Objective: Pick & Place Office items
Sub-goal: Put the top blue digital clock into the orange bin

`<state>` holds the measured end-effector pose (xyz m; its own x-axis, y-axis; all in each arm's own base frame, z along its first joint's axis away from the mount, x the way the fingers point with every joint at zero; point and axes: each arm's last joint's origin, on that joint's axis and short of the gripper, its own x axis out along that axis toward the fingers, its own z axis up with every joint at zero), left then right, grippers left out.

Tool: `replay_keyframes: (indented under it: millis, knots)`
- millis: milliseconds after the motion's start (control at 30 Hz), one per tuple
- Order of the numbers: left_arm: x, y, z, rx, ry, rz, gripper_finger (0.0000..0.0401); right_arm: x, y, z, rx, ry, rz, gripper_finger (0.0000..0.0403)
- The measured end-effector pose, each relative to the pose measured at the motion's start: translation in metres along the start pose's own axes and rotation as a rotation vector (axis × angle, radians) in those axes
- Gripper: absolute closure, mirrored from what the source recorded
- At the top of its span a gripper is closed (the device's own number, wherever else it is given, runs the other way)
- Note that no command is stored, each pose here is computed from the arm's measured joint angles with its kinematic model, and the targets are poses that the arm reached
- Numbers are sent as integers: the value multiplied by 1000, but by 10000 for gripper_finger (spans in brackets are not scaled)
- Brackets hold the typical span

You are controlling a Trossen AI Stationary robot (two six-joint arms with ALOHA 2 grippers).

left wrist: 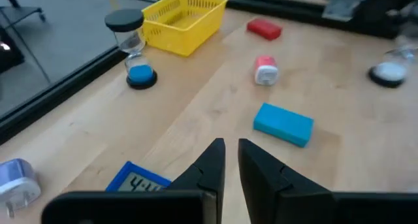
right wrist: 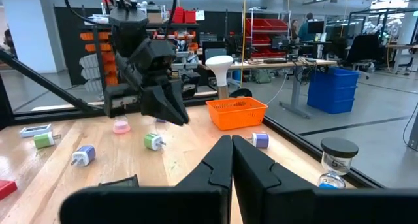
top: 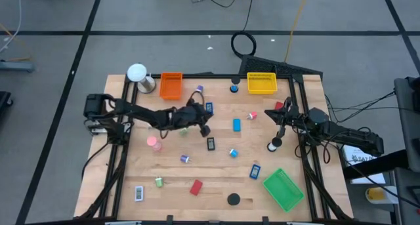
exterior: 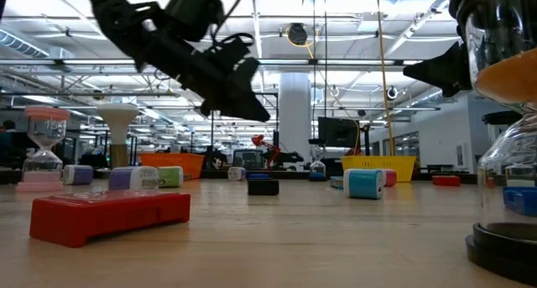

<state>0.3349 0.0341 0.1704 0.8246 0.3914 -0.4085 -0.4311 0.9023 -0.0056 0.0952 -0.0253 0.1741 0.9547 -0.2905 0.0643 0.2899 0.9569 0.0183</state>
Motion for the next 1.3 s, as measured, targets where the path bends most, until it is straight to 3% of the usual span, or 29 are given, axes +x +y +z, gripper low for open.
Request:
replay_keyframes:
  millis: [200, 533, 833, 1000, 1300]
  knots:
    - [5, -14, 0, -12, 11, 43, 302, 0, 0, 0, 0, 1, -1, 403]
    - [9, -14, -8, -254, -4, 188, 190, 0, 0, -1, 0, 7, 0, 403]
    - [39, -5, -25, -245, 39, 303, 101, 0, 0, -1, 0, 8, 0, 403]
    - [55, 1, -27, -237, 113, 376, 81, 0, 0, -1, -1, 8, -1, 403]
    - [76, 16, -38, -261, 186, 452, 80, 0, 0, -1, -1, 9, -1, 403]
